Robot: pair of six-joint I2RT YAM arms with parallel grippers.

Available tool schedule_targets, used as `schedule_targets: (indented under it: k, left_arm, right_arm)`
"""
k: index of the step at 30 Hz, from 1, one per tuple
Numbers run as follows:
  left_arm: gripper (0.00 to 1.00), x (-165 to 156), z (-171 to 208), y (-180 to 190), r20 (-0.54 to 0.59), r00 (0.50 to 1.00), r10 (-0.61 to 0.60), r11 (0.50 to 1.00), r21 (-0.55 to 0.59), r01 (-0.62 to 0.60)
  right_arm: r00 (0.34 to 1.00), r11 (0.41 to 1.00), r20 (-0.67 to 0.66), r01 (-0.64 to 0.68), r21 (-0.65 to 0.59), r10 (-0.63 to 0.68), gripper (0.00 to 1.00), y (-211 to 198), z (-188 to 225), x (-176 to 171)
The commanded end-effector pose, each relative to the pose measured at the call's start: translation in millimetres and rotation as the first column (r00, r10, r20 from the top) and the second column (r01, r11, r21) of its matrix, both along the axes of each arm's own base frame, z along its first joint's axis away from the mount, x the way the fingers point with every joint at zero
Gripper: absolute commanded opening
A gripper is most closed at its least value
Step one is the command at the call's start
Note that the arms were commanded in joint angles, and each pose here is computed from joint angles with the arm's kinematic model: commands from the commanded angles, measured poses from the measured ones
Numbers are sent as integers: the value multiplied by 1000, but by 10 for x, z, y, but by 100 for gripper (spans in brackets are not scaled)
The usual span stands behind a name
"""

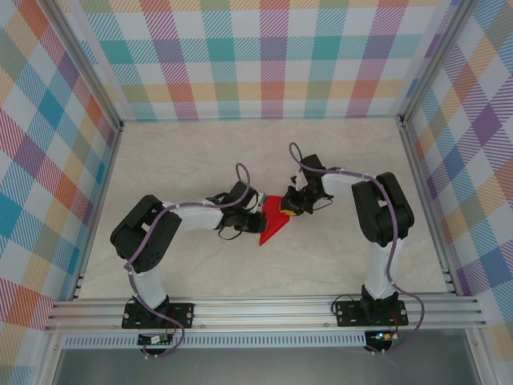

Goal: Fold a paper plane with a square sheet of paper (pick it up from the middle)
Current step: Third fold the triangle at the center of the table.

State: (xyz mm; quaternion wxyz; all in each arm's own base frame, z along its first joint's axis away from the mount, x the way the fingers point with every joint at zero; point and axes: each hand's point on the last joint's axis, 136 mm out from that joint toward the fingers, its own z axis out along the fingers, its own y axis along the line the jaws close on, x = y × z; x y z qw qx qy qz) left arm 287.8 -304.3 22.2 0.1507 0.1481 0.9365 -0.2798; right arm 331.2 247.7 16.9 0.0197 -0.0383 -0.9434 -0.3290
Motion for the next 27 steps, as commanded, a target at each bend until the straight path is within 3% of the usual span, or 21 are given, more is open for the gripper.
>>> schedule_targets:
  k: [1, 20, 27]
  left_arm:
    - [0, 15, -52, 135, 4, 999, 40, 999, 25, -40]
    - [0, 31, 142, 79, 34, 999, 20, 1000, -15, -20]
    - [0, 15, 1, 78, 1, 1000, 18, 1000, 4, -18]
  right_arm:
    - [1000, 998, 25, 19, -57, -18, 14, -58, 64, 68]
    - [999, 993, -36, 6, -118, -11, 11, -140, -204, -32]
    - [999, 994, -34, 8, -110, -12, 11, -124, -187, -19]
